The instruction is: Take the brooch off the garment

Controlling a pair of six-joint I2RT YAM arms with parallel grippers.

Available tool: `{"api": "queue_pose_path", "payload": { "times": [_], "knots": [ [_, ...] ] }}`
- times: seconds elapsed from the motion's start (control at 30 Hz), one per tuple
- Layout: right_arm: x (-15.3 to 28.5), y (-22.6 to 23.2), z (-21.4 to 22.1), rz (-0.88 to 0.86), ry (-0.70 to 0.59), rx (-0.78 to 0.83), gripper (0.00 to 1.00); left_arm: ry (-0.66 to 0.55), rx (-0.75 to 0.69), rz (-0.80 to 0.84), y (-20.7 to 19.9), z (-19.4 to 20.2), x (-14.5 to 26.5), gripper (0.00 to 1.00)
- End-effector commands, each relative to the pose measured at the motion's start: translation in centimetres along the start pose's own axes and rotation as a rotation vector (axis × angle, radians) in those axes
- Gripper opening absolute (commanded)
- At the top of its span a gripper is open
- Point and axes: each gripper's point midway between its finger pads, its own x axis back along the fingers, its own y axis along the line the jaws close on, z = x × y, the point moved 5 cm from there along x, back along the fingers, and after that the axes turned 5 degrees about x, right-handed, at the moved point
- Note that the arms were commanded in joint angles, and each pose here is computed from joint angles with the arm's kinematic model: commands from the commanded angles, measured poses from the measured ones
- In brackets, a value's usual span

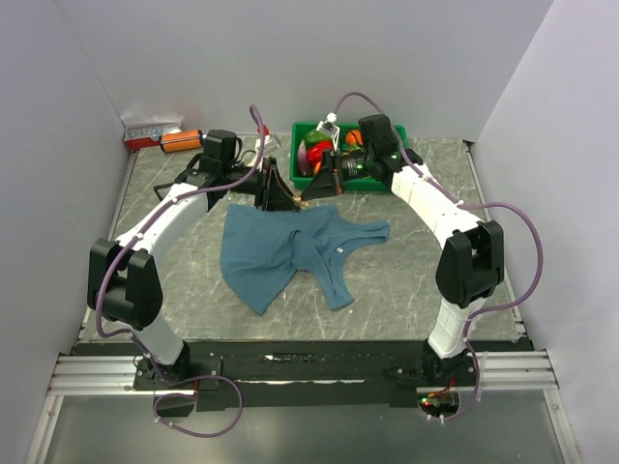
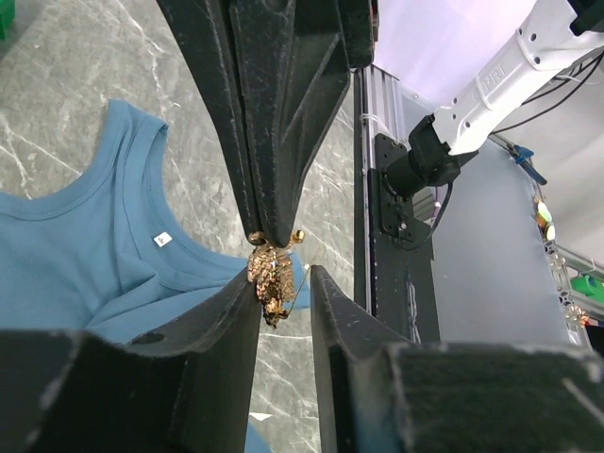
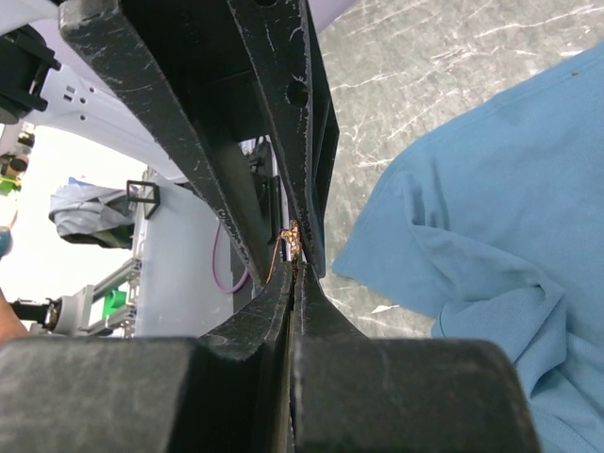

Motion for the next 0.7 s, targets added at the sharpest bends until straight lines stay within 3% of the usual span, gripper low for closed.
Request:
{"api": "queue_pose_path", "payload": {
  "times": [0.0,0.33,0.57,0.67],
  "knots": [
    [0.4,3.0,-1.2,-0.008,-0.017,0.130,0.00,-0.031,-0.082,0.035,-2.1,-1.9,0.3,0.31],
    [-0.4,4.3,-0.9,-0.027,0.010,0.172,0.00,-0.039,-0.064,0.006,-1.4,-2.0,0.1,0.20],
    [-0.6,4.1,-0.8,-0.024,0.014,0.167,0.00,-0.023,-0.074,0.020,-1.9,-1.9,0.3,0.41],
    [-0.7,3.8,-0.8,-0.023,0.014,0.158,0.00,0.004,-0.133,-0.008,-1.9,-1.7,0.7,0.43]
  ]
}}
